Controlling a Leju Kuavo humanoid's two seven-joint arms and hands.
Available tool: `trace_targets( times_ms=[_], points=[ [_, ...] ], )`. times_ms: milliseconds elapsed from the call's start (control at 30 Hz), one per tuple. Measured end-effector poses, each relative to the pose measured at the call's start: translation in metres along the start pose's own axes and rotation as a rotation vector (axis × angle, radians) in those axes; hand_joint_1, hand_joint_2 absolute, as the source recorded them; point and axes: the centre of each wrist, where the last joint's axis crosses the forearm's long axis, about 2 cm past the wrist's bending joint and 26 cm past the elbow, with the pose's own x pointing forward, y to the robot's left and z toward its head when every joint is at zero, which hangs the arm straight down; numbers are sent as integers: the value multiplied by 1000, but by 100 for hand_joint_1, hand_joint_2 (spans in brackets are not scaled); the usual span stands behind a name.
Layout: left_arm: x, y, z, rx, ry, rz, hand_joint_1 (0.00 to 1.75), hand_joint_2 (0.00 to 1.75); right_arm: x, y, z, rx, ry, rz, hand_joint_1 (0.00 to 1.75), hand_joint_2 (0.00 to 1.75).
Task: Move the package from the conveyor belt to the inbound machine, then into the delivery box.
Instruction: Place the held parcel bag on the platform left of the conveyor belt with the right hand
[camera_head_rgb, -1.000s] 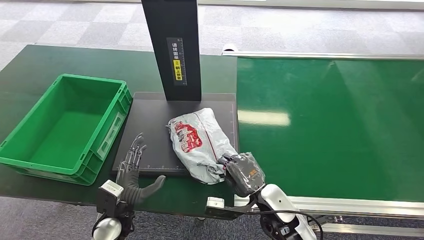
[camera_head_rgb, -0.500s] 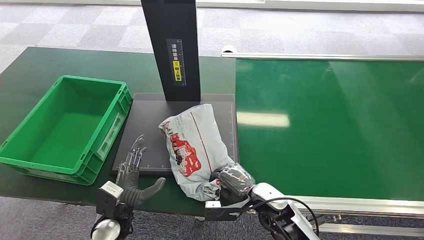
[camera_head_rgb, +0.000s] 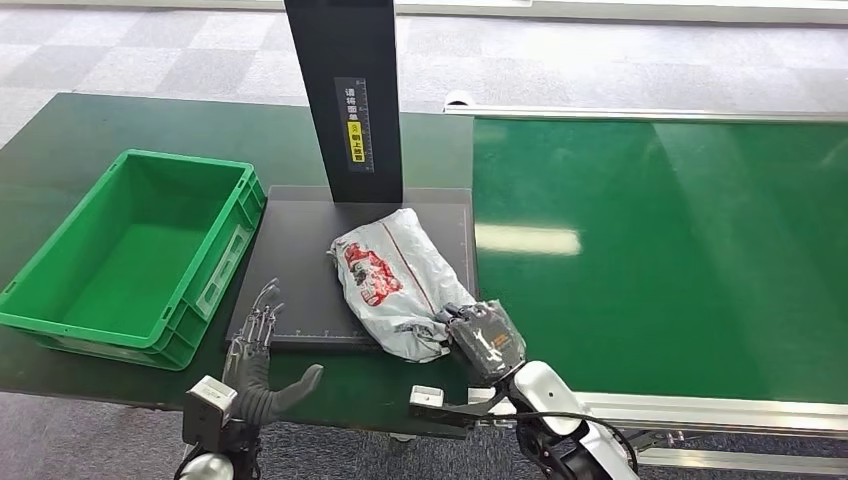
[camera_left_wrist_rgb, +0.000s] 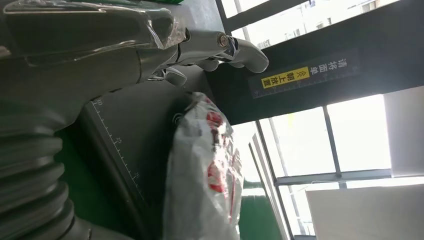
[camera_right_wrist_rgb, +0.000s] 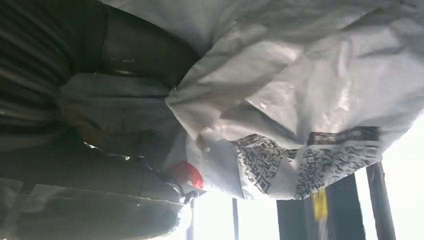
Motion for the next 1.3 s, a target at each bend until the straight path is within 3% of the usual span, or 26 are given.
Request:
trace_targets(
  times_ms=[167, 600, 833, 1000, 1133, 1300],
  points=[
    [0, 0, -1, -4, -5, 3, 0, 175, 3, -14, 0, -151, 26, 1, 175, 175],
    [1, -1, -5, -3, -13, 5, 0, 175, 3, -26, 4, -277, 63, -7, 173, 175],
    [2, -1, -9, -4, -22, 5, 0, 175, -1, -23, 6, -181, 107, -45, 173, 175],
    [2, -1, -9, -4, -22, 5, 0, 175, -2, -22, 7, -162, 114, -48, 138, 175],
    [2, -1, -10, -6, -23, 6, 0, 175, -5, -15, 7, -33, 126, -70, 168, 175],
    [1, -1, -10, -12, -22, 8, 0, 175, -9, 1, 9, 106, 117, -96, 171, 175]
  ],
)
